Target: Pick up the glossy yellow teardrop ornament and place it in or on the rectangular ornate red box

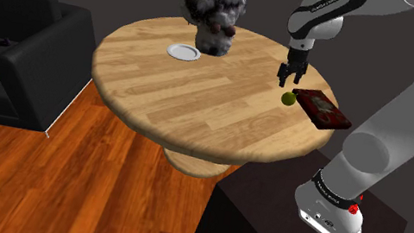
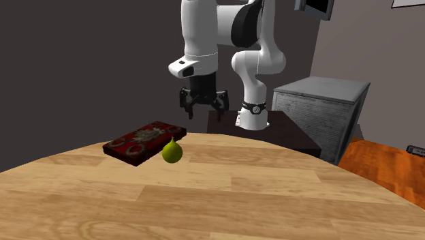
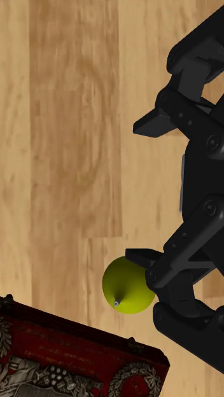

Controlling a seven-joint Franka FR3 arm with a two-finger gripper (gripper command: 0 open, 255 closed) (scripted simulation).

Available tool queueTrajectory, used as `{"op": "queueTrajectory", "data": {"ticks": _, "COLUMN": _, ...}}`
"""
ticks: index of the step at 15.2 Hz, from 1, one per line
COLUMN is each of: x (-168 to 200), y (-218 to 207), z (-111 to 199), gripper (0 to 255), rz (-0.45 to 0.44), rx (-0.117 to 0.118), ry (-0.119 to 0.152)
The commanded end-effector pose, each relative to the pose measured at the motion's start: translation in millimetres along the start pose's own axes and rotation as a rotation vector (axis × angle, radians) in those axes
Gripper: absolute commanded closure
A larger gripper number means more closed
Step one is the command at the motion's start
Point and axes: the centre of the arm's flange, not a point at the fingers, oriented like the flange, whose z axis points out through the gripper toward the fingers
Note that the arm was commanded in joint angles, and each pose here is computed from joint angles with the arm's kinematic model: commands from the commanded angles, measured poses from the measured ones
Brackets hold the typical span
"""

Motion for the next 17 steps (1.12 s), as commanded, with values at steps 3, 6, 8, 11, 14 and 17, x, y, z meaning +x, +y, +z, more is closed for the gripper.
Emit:
{"op": "queueTrajectory", "data": {"ticks": 3, "x": 23.8, "y": 36.3, "z": 27.4, "gripper": 0, "rz": 0.029, "rx": -0.017, "ry": -0.007}}
{"op": "queueTrajectory", "data": {"ticks": 6, "x": 40.7, "y": 64.5, "z": 47.6, "gripper": 0, "rz": 0.051, "rx": -0.03, "ry": -0.012}}
{"op": "queueTrajectory", "data": {"ticks": 8, "x": 51.6, "y": 83.7, "z": 60.9, "gripper": 0, "rz": 0.065, "rx": -0.038, "ry": -0.016}}
{"op": "queueTrajectory", "data": {"ticks": 11, "x": 58.0, "y": 95.7, "z": 74.2, "gripper": 0, "rz": 0.074, "rx": -0.043, "ry": -0.018}}
{"op": "queueTrajectory", "data": {"ticks": 14, "x": 57.7, "y": 96.4, "z": 90.1, "gripper": 0, "rz": 0.074, "rx": -0.043, "ry": -0.018}}
{"op": "queueTrajectory", "data": {"ticks": 17, "x": 57.4, "y": 97.2, "z": 108.9, "gripper": 0, "rz": 0.074, "rx": -0.043, "ry": -0.018}}
